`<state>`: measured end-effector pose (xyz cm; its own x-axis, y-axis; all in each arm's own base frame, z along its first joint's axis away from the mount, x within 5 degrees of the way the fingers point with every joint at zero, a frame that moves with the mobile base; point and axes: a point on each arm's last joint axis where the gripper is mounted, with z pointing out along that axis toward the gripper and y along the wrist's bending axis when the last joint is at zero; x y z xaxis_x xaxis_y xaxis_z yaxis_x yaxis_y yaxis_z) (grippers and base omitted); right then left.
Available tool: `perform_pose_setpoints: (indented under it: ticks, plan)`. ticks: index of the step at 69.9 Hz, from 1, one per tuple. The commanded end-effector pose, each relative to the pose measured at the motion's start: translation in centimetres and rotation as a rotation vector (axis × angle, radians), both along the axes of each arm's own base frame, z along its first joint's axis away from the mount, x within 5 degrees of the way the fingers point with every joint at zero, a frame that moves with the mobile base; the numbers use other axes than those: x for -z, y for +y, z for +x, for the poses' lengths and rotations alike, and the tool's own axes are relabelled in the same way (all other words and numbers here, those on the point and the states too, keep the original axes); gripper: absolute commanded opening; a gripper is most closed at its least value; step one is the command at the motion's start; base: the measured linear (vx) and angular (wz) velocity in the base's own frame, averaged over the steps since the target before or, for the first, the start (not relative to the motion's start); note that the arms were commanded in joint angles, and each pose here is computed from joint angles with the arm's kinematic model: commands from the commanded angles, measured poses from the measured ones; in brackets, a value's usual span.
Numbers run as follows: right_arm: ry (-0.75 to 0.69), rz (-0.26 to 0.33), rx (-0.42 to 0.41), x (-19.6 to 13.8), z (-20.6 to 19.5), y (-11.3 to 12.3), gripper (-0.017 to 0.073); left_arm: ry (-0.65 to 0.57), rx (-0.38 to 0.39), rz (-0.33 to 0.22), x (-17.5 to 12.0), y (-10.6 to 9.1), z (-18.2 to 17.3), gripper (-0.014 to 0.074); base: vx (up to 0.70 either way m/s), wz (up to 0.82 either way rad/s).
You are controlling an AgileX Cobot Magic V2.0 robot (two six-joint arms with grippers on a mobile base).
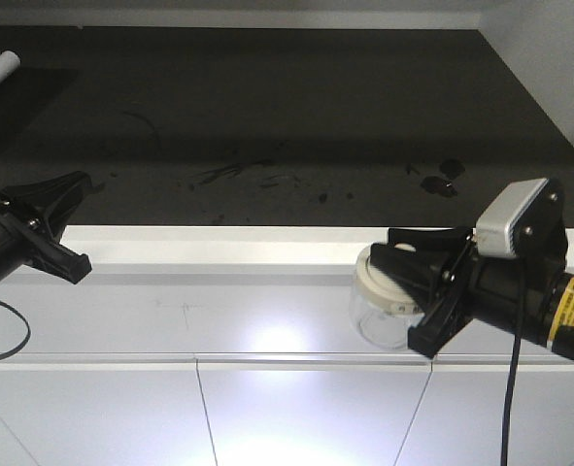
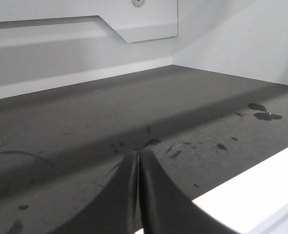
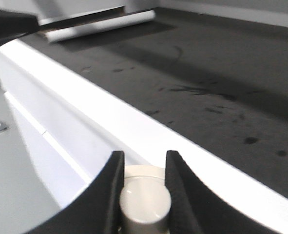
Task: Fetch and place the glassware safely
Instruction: 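Lift the jar with the right gripper and pull it out of the hood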
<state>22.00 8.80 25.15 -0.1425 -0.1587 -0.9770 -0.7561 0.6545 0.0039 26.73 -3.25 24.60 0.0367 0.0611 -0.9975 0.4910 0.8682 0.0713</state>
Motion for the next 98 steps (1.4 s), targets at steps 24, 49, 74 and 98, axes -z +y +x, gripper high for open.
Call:
perform_pose_setpoints:
  ticks: [24, 49, 74, 98]
  plan:
    - [-0.062, 0.082, -0.110, -1.90, -0.85, 0.66, -0.0003, -0.103, 0.013, -0.060, -2.07, -0.07, -0.17, -0.0007, 0.00, 0.00]
    - [-0.062, 0.082, -0.108, -1.89, -0.83, 0.63, -0.0001, -0.103, 0.013, -0.059, -2.07, -0.07, -0.17, -0.0007, 0.00, 0.00]
    - [-0.062, 0.082, -0.108, -1.89, -0.83, 0.63, 0.0000, -0.103, 0.013, -0.059, -2.07, -0.07, -0.17, -0.0007, 0.00, 0.00]
    - [-0.062, 0.082, -0.108, -1.89, -0.83, 0.63, 0.0000, -0.103, 0.013, -0.059, -2.07, -0.07, -0.17, -0.0007, 0.00, 0.00]
